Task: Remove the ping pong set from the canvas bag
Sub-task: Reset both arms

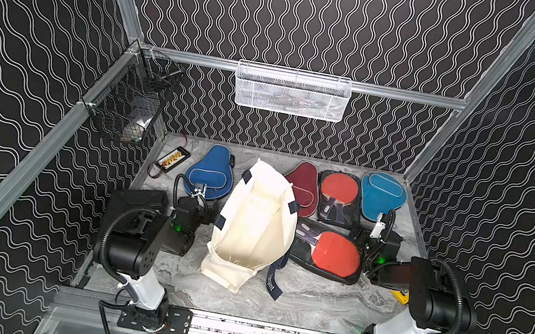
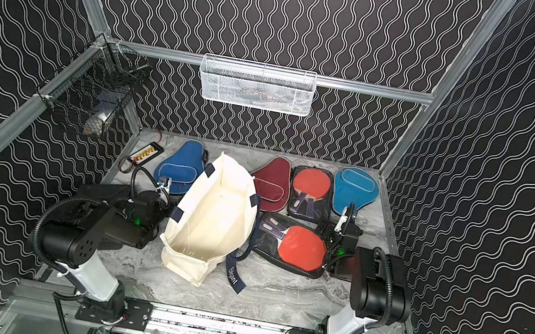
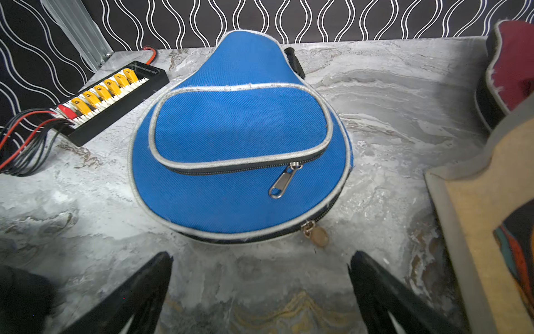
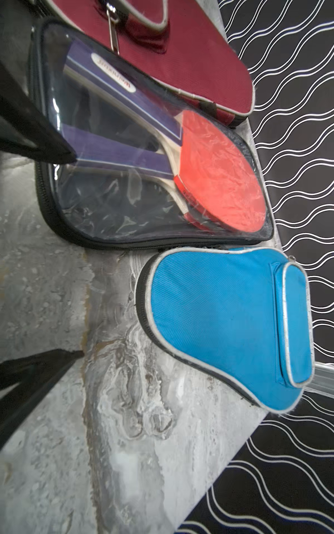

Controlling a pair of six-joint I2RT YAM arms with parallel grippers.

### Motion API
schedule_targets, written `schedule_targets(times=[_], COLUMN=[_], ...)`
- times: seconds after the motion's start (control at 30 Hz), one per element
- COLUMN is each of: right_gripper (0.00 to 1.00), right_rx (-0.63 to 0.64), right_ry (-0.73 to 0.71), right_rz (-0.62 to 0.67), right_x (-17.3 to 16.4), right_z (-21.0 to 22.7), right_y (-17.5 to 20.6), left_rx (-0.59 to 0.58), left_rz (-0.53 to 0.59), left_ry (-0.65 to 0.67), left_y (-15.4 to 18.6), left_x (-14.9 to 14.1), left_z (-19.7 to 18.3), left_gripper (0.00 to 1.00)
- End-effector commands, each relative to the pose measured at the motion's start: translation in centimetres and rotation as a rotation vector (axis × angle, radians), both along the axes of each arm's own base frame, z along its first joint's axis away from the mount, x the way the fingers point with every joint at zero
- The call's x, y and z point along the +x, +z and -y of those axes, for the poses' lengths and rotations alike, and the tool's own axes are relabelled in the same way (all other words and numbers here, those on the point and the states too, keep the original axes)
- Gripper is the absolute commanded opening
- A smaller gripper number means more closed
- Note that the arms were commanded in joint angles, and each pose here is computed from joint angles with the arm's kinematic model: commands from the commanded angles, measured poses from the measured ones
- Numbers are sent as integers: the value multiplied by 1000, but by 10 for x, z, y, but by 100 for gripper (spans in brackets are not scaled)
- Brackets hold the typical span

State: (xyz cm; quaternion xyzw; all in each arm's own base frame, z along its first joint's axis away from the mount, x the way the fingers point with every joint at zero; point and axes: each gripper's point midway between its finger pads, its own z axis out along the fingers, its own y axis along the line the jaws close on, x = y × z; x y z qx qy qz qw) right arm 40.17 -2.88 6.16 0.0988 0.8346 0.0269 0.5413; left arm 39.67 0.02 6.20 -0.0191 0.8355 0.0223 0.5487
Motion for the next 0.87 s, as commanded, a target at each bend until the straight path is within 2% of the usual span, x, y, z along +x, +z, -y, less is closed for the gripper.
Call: schedule_targets(times=[0.0,0.83], right_gripper=[99,99], right_rx=[-11,-13], right_ry=[6,8], right_rz=[46,45], right_x=[4,5], right_z=[0,-1], right_y=[11,10], left_rx=[26,26], left_rz=[48,50], left_ry=[3,2], left_y=[12,12], left_x=[6,6], left_z=[-1,-1], left_gripper=[99,99])
